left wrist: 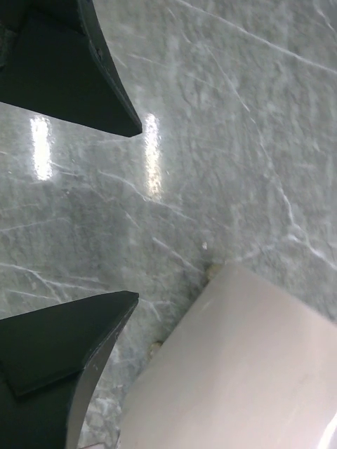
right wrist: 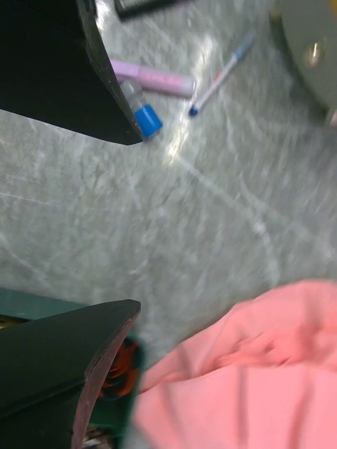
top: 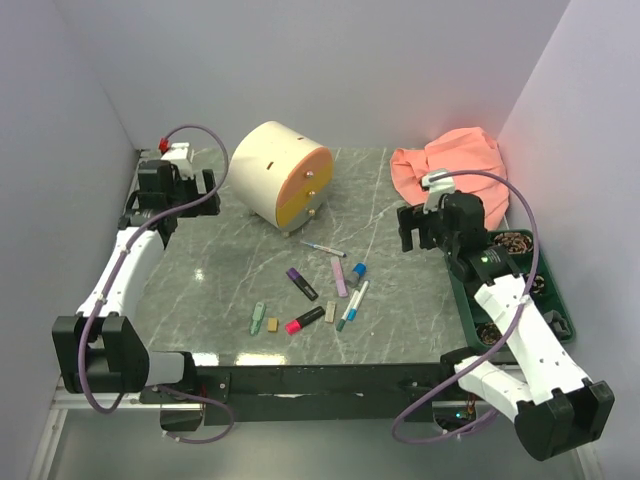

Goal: Sort the stationery into containers
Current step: Move the storage box to the center of the board.

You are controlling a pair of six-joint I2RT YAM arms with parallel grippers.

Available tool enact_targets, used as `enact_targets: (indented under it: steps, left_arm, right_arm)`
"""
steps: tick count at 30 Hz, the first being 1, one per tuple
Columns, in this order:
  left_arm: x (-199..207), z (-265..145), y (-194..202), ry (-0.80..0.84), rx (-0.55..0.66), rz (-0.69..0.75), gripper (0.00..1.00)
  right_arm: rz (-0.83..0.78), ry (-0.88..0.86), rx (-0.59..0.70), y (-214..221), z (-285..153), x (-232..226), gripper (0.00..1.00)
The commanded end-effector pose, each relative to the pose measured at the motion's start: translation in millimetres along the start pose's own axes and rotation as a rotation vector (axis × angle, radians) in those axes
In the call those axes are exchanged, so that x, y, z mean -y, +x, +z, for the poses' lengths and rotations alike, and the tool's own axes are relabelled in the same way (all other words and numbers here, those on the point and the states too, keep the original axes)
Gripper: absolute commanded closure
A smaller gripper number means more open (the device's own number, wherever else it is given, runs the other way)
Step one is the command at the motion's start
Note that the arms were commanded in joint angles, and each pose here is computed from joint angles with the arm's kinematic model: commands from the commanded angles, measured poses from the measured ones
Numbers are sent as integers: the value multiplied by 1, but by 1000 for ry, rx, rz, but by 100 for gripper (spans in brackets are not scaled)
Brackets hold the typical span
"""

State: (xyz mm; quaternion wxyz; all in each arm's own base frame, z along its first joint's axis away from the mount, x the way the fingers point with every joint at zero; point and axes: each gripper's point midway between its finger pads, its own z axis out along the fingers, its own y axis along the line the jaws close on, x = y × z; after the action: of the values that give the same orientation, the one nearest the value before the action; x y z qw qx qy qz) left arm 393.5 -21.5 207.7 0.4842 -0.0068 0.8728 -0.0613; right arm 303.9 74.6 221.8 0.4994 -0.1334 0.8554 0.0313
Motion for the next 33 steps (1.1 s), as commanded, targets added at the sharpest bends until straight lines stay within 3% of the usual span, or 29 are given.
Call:
enact_targets:
  steps: [1,4,7,11,12,13,15,16,22,29,33]
  left_arm:
    - [28,-17,-32,157,192,78,1]
    - [38,-23,-36,216,238,126,1]
    - [50,-25,-29,266,213,190,14]
    - [71,-25,-8,345,191,242,33]
    - [78,-28,-5,378,196,256,42]
    - [83,-27,-3,397,203,271,63]
    - [98,-23,9,450,180,290,92]
    - [101,-21,11,460,176,293,99]
    - [121,2,15,497,156,312,99]
    - [130,44,6,490,156,322,99]
    - [134,60,-3,490,153,312,99]
  right_arm:
    - [-156,-268,294,-54,-12,-45,0]
    - [-107,-426,305,-66,-4,-79,0]
    - [35,-514,211,-64,22,-100,2]
    - [-34,-615,213,-56,42,-124,2]
    - [-63,-637,217,-54,45,-129,2]
    - [-106,-641,225,-52,49,-130,2]
    - [-140,-644,253,-54,63,-133,2]
    - [-185,-660,265,-54,67,-135,3]
    - [-295,-749,272,-55,90,-148,4]
    - [-421,-800,264,-51,136,-164,19]
    - [-467,-820,297,-61,160,-171,20]
